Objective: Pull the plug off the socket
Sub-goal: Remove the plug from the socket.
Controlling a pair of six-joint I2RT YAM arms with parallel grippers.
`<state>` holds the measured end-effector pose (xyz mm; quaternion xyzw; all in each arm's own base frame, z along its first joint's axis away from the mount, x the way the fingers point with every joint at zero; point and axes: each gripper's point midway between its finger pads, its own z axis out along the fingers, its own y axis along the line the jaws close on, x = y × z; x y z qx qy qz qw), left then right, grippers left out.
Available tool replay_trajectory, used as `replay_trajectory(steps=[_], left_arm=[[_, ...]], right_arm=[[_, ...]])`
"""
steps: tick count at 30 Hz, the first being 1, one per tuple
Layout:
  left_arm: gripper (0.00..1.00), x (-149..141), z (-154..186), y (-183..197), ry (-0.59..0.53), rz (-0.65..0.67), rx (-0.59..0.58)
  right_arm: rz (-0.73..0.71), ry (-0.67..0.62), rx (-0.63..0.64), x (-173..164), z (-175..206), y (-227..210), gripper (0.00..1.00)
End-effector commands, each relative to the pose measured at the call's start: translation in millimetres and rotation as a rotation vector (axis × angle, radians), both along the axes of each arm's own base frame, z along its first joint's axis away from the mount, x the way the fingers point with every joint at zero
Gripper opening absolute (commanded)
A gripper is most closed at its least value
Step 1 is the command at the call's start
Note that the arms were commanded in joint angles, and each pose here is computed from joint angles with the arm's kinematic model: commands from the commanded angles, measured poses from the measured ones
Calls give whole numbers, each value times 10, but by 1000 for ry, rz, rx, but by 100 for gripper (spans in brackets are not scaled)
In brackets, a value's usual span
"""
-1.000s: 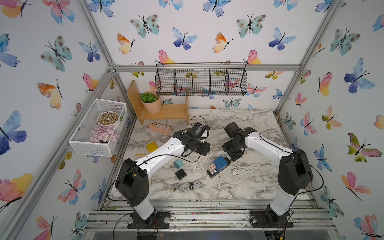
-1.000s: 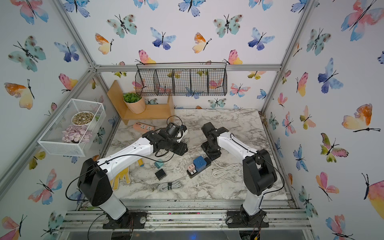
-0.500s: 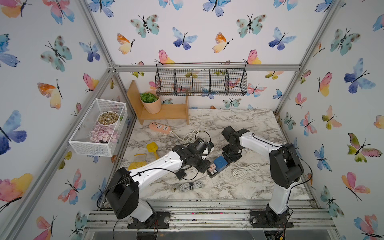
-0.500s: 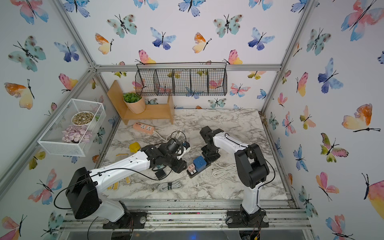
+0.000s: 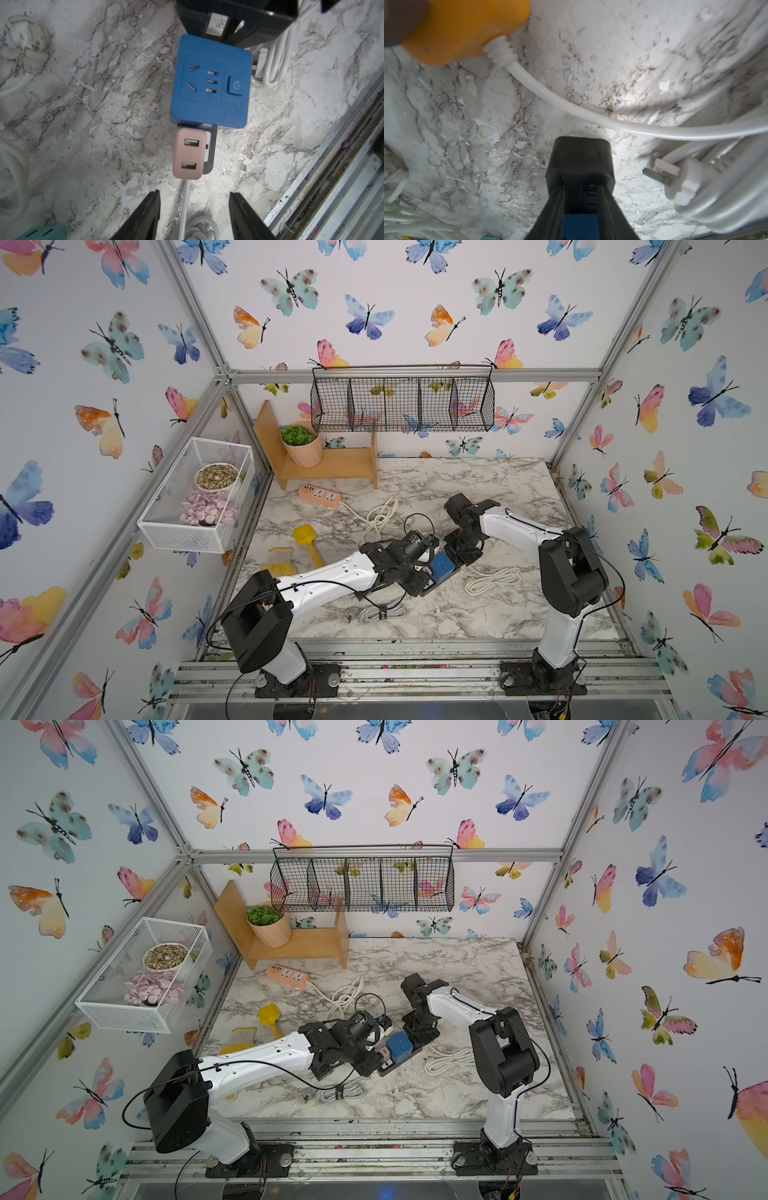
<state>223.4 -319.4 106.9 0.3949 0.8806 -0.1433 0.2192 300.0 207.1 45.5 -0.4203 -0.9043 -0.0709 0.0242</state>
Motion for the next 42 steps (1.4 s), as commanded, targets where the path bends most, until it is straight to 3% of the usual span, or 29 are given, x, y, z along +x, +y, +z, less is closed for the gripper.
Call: replay_trajectory(steps=[1,10,16,17,18,22,26,27,34,42], left_arm=[[58,114,-84,-35,-30,14,30],[51,154,-213,-133,-15,-2,38],[36,176,-319,-154,-6,-8,60],[41,176,-328,-156,-6,-7,61],[40,176,-328,-161,-5,-6,58],[28,183,-297,-186,-8,-11,48],[2,212,-226,-215,-21,-18,44],[0,225,-176,-232,-28,-21,34],[0,309,19,-255,-41,-12,-3],[0,417,-1,-144,-88,2,88]], right_arm=[[-10,95,-48,-211,-238,-111,31],[-14,109,-49,-224,-232,-105,31],[-18,117,-51,-226,-243,-98,31],[-20,118,-50,-225,-243,-98,31],[-21,121,-51,-226,-244,-97,31],[-25,122,-53,-217,-237,-91,30],[-36,134,-56,-241,-260,-95,29],[-39,137,-57,-250,-266,-98,29],[-56,145,-84,-263,-277,-143,28],[-64,152,-100,-269,-300,-161,27]])
